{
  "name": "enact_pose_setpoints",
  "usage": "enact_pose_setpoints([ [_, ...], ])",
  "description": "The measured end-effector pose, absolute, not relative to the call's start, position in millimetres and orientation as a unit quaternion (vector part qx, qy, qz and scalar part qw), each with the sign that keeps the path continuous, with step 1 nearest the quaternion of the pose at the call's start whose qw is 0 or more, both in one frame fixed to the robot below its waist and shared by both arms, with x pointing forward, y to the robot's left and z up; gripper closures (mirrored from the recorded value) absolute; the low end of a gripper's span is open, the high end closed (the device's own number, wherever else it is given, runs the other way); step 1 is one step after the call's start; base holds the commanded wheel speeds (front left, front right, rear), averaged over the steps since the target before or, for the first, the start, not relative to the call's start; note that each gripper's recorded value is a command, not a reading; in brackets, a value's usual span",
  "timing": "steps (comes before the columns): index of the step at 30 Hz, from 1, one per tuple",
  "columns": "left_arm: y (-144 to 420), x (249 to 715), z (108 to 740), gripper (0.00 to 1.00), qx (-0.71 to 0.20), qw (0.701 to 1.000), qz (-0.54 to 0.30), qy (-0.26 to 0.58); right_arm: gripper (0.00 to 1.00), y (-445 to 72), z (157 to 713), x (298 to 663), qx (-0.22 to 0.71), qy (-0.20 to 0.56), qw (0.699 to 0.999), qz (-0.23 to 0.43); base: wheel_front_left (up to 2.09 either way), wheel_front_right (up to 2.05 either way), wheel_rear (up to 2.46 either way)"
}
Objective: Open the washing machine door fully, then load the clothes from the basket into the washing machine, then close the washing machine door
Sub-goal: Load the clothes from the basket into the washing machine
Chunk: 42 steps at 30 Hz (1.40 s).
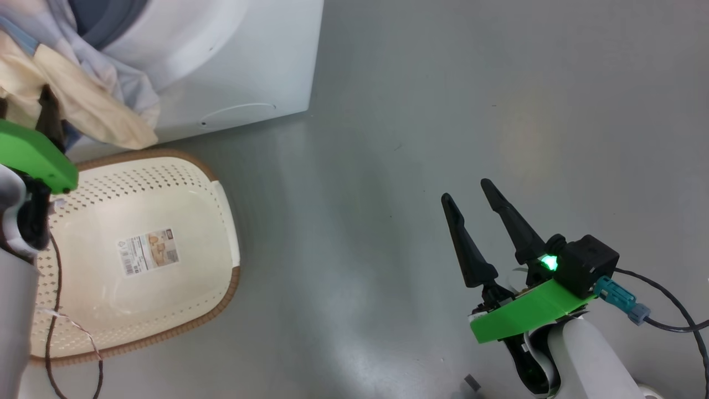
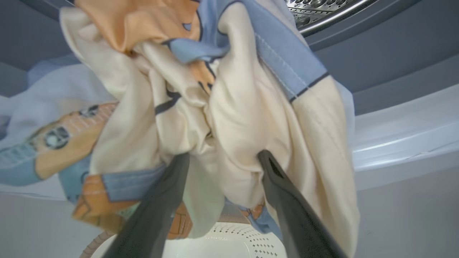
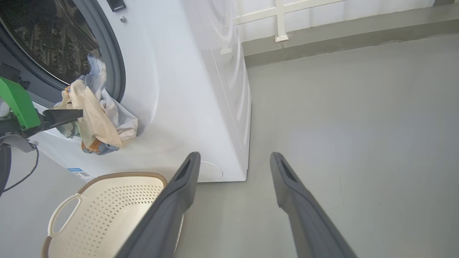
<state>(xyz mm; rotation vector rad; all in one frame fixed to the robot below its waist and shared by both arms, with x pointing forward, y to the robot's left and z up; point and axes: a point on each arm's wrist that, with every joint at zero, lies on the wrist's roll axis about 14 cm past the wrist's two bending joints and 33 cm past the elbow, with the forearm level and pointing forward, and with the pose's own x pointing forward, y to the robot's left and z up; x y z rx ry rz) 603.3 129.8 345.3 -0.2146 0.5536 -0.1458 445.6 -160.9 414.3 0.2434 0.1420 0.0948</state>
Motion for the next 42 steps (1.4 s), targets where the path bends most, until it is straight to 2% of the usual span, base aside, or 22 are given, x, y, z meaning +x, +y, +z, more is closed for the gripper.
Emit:
enact_pose_setpoints([
  [4, 130.0, 610.0, 340.1, 0.00, -0.103, 0.953, -0.063, 0.279, 0.00, -164.9, 413.1, 445.1, 0.120, 0.072, 0.989, 0.042, 0.00, 0.00, 0.00],
  [5, 129.9, 611.1, 338.9, 0.04, -0.102, 0.952, -0.062, 0.281, 0.00, -165.7, 413.0, 445.1, 0.122, 0.072, 0.989, 0.040, 0.00, 0.00, 0.00],
  [6, 130.5, 611.9, 337.5, 0.51, -0.101, 0.952, -0.058, 0.283, 0.00, -166.2, 413.1, 445.2, 0.122, 0.072, 0.989, 0.040, 0.00, 0.00, 0.00],
  [7, 130.8, 612.6, 336.5, 0.69, -0.100, 0.952, -0.056, 0.284, 0.00, -166.7, 413.3, 445.3, 0.121, 0.072, 0.989, 0.039, 0.00, 0.00, 0.00],
  [8, 130.6, 612.6, 335.3, 1.00, -0.100, 0.951, -0.055, 0.286, 0.00, -167.1, 413.4, 445.2, 0.121, 0.072, 0.989, 0.039, 0.00, 0.00, 0.00],
  [21, 132.8, 605.9, 341.7, 1.00, -0.091, 0.948, -0.068, 0.297, 0.00, -160.8, 420.5, 449.3, 0.124, 0.060, 0.989, 0.048, 0.00, 0.00, 0.00],
  [35, 179.7, 630.6, 416.5, 1.00, -0.036, 0.966, -0.067, 0.246, 0.00, -144.0, 419.0, 455.1, 0.132, 0.059, 0.987, 0.070, 0.00, 0.00, 0.00],
  [42, 191.5, 662.7, 455.1, 1.00, -0.005, 0.978, -0.051, 0.200, 0.00, -142.9, 410.6, 455.1, 0.132, 0.068, 0.986, 0.071, 0.00, 0.00, 0.00],
])
